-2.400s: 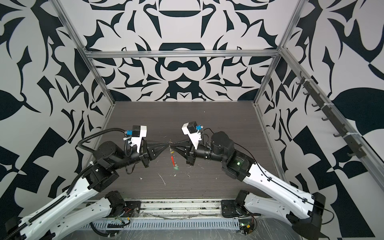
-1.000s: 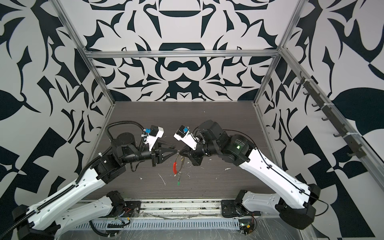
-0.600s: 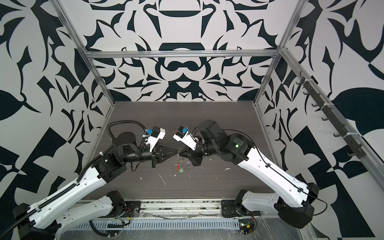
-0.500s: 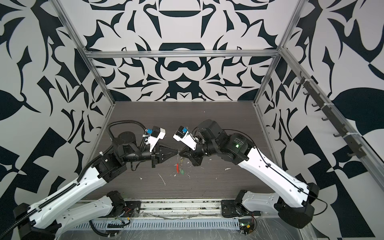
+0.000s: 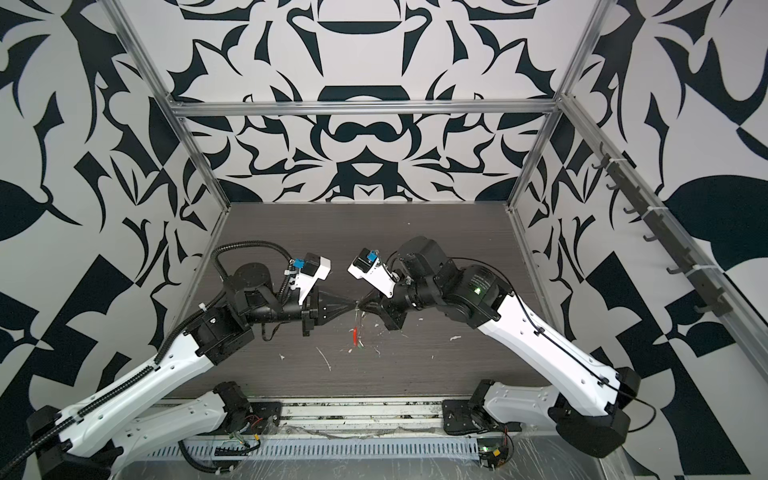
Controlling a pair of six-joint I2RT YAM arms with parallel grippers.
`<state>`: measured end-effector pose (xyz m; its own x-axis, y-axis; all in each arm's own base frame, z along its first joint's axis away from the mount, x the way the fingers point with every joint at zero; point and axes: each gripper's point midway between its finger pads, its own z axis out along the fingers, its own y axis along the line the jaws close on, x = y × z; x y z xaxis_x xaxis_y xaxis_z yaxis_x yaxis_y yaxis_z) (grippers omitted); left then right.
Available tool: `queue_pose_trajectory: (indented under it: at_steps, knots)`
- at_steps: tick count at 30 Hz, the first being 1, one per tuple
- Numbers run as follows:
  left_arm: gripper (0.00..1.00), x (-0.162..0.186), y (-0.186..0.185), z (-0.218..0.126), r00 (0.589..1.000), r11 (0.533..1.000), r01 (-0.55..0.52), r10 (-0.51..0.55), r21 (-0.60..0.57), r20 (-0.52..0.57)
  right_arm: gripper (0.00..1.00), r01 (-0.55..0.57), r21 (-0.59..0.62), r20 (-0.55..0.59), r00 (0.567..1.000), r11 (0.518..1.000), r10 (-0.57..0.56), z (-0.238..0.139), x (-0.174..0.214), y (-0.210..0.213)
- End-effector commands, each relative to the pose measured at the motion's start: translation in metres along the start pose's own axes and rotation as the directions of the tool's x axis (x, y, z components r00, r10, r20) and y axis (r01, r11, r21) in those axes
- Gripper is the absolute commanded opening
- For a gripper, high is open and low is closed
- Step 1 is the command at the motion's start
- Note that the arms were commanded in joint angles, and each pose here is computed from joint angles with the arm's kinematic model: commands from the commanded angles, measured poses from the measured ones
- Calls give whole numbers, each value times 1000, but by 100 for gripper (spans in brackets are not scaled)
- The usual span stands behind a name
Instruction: Remove the keys from the keyring
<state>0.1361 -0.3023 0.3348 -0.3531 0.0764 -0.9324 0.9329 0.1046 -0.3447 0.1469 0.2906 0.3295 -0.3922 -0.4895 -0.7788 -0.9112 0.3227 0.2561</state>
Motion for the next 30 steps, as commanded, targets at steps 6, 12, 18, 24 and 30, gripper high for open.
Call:
queue_pose_trajectory:
  at_steps: [6,12,18,24,30]
  knots:
    - [0,-25,-3,-10,990,999,-42,46,-35,132,16,43,8,267,963,999,-43,-18,-45,8]
    - [0,-35,-9,-20,976,997,-67,74,-41,204,35,52,77,445,892,996,-81,-46,-49,6]
    - [0,-42,-15,-26,965,997,-78,83,-29,248,38,57,72,527,845,996,-87,-55,-45,10]
    - [0,-48,-19,-28,952,996,-85,84,-11,293,38,82,4,528,846,997,-72,-42,-40,16]
    - [0,-51,-23,-27,948,996,-92,83,17,306,37,80,-3,528,847,997,-66,-32,-42,14]
